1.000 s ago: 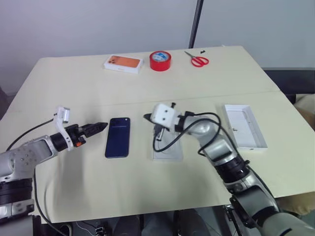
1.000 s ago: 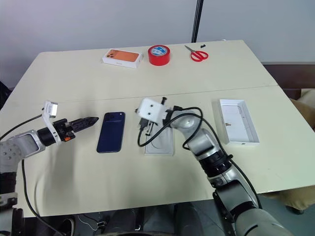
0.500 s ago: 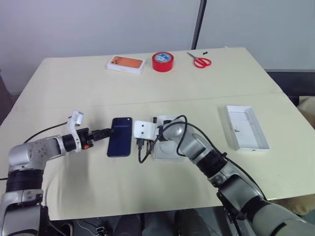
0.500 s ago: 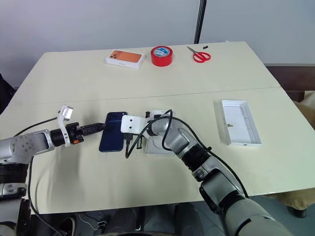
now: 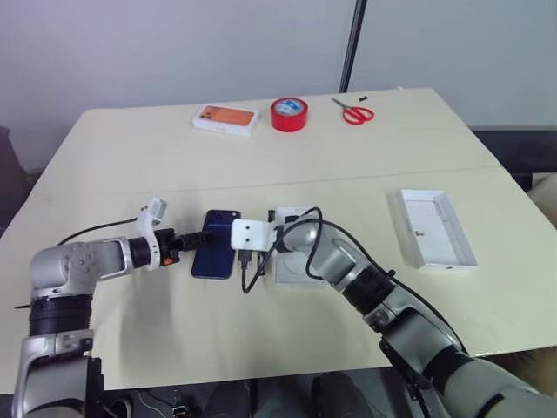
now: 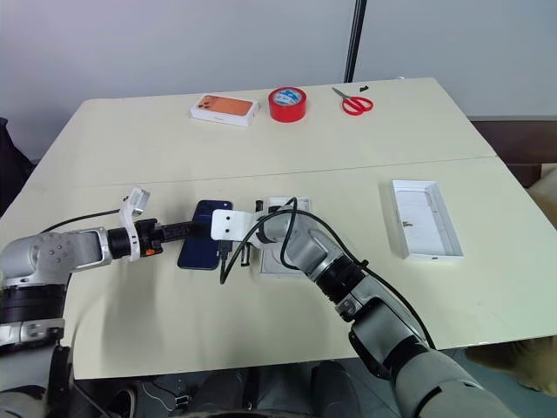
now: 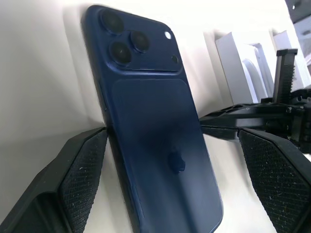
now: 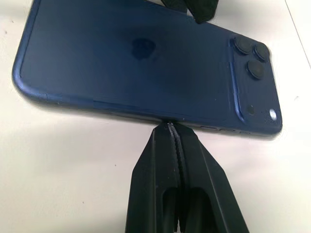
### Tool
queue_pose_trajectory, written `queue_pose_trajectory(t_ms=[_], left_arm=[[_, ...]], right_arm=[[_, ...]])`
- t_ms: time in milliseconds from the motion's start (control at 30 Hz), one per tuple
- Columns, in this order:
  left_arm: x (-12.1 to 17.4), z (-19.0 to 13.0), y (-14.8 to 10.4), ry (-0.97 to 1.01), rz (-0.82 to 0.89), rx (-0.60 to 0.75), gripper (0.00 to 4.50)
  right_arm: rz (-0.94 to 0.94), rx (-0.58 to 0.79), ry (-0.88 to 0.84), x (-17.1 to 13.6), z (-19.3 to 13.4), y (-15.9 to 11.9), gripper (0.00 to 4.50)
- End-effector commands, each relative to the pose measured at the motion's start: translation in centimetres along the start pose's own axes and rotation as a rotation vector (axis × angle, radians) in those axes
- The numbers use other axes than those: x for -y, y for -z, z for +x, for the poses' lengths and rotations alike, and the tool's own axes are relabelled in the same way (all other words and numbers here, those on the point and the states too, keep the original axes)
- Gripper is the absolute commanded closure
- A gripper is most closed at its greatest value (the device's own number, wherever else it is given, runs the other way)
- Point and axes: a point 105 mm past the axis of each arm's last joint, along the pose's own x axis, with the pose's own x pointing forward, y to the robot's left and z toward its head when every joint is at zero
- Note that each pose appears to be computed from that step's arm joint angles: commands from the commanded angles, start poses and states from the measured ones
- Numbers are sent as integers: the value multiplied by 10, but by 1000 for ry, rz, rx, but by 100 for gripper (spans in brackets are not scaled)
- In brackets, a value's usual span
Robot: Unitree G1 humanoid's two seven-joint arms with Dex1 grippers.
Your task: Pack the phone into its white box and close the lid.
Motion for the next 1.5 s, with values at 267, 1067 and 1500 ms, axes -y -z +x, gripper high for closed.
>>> queue_pose_trajectory(t_ms=[267,1067,1500], left_arm=[[7,20,34,66,-207,-126,0],[0,-1,22,134,-403,-4,447],[36,-17,-37,359,-383,328,450]], right_arm=[[-28,35,17,3,-4,-10,444],[208,266,124,27,-37,-39,450],[291,325,-42,-2,-108,0,261]])
